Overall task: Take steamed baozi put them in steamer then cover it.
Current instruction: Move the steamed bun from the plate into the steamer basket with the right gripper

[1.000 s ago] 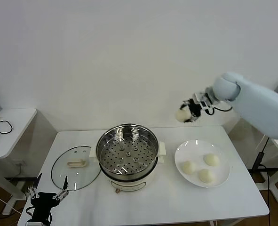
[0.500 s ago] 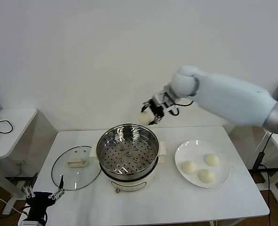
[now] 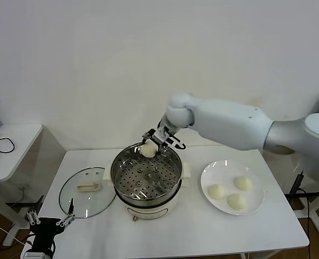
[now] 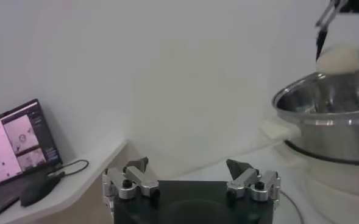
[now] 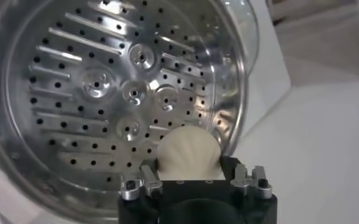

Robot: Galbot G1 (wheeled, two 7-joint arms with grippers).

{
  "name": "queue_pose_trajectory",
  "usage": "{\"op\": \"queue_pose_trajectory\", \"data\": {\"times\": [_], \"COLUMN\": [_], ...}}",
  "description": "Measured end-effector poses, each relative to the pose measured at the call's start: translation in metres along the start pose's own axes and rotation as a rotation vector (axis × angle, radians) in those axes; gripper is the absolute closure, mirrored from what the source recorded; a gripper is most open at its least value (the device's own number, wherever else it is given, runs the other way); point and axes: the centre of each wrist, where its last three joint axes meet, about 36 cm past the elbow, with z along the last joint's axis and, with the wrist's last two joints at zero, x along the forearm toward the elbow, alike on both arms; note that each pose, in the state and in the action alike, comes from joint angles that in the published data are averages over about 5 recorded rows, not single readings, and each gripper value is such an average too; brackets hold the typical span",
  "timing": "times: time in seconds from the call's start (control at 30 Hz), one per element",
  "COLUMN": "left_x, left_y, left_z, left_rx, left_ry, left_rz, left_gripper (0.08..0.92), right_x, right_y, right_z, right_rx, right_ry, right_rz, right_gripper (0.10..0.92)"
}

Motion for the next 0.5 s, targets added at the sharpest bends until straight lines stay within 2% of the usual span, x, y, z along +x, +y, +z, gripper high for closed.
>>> {"op": "queue_pose_trajectory", "data": {"times": [0.5], "left_x": [0.000], "left_y": [-0.002], "left_z": [-0.002], "left_rx": [0.003], "left_ry": [-0.004], "left_rz": [0.002], "left_gripper": [0.177], "right_x": [-0.049], "right_y": [0.004], "right_z": [0.000], "right_rx": [0.166], "right_ry": [0.003], "right_rz": [0.001], "right_gripper": [0.358]}}
